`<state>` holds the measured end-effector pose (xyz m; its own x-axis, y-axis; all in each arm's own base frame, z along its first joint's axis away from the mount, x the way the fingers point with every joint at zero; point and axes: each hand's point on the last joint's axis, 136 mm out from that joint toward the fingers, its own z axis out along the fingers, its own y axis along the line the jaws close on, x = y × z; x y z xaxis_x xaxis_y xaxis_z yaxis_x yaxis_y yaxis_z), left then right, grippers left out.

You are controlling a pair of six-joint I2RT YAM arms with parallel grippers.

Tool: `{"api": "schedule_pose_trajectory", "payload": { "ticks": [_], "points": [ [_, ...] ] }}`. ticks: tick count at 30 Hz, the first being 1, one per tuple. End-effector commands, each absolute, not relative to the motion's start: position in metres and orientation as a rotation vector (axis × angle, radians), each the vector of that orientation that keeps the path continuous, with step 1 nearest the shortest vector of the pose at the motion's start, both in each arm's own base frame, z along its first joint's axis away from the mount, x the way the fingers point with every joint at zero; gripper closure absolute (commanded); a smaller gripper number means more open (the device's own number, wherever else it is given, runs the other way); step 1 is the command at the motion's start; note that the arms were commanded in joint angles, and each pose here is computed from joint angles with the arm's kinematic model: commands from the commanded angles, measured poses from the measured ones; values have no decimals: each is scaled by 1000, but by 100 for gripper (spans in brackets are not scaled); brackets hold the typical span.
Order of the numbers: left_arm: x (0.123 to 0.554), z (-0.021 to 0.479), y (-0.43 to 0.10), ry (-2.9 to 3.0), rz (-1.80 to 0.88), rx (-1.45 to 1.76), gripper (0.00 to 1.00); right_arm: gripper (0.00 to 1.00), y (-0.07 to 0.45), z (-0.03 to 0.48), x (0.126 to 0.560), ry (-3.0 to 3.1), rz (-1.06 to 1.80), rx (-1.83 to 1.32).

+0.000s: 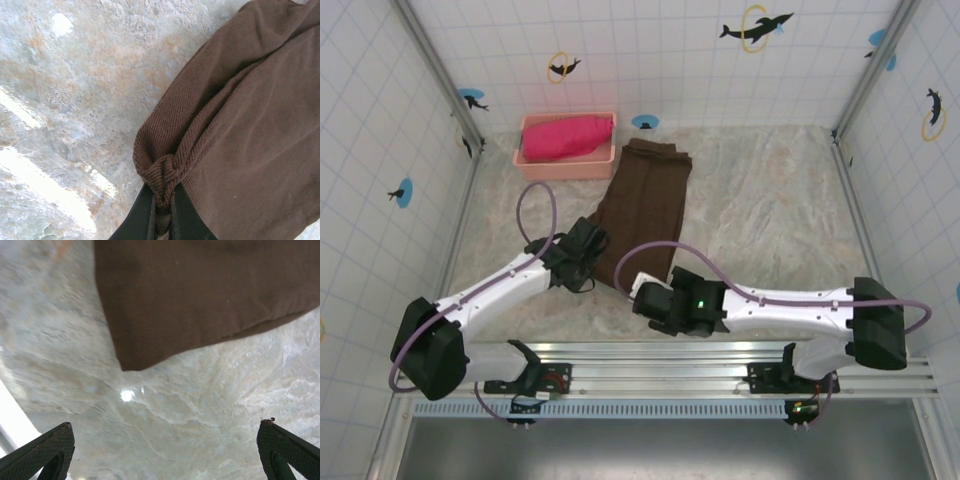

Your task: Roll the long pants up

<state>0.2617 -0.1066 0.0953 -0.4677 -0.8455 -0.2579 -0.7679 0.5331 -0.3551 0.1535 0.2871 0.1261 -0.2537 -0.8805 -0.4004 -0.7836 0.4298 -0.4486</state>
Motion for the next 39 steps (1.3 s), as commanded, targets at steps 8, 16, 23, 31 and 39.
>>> {"api": "schedule_pose_trajectory", "payload": {
  "ticks": [8, 16, 23, 31, 39],
  "points": [
    [265, 106, -102, 2396, -225, -1323, 100, 3, 319, 102, 146, 2077, -211, -1264],
    [267, 113, -102, 2413, -215, -1290, 100, 3, 347, 81, 151, 2078, -209, -1279],
    [258, 113, -96, 2413, -204, -1299, 100, 3, 349, 60, 158, 2092, -253, -1274],
    [252, 111, -94, 2421, -197, -1302, 100, 3, 335, 30, 169, 2076, -410, -1287],
    [249, 111, -91, 2424, -187, -1302, 100, 3, 343, 6, 174, 2059, -468, -1310]
  ]
}}
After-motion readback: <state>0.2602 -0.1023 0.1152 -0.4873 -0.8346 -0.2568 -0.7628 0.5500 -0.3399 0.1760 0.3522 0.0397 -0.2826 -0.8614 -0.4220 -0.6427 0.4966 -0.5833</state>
